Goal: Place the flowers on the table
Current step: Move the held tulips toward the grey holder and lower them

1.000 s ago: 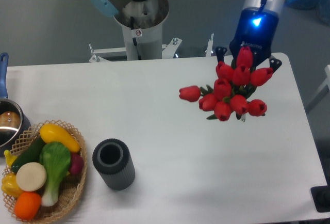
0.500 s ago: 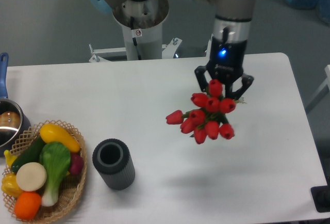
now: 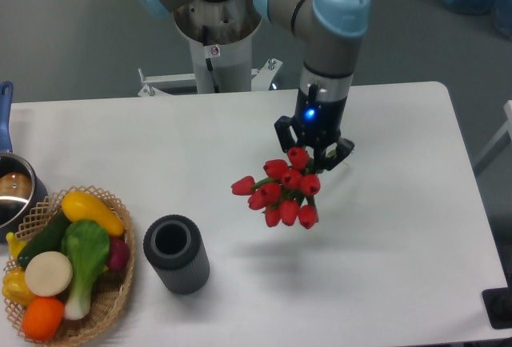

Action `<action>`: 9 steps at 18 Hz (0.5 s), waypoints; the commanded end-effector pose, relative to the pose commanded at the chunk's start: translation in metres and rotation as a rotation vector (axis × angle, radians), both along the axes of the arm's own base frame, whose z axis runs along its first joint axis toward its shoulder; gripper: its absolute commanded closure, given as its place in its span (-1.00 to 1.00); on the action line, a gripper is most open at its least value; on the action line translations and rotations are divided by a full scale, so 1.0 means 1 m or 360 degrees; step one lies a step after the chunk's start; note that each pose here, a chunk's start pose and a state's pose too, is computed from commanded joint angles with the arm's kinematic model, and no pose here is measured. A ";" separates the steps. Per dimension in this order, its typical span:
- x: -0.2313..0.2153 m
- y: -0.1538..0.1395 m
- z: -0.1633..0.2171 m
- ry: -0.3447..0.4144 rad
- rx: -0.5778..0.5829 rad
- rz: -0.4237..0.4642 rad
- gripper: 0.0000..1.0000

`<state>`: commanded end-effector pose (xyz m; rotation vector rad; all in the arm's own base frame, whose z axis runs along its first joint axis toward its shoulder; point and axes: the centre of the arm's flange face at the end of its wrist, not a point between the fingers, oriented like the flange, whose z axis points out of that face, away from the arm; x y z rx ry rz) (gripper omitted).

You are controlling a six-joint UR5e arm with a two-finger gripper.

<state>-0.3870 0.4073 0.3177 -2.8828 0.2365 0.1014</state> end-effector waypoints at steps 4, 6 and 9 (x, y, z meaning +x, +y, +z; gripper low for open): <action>0.003 0.016 -0.034 -0.0038 -0.0115 -0.0048 0.28; 0.005 0.016 -0.045 -0.0069 -0.0135 -0.0051 0.28; 0.011 0.016 -0.064 -0.0117 -0.0172 -0.0062 0.28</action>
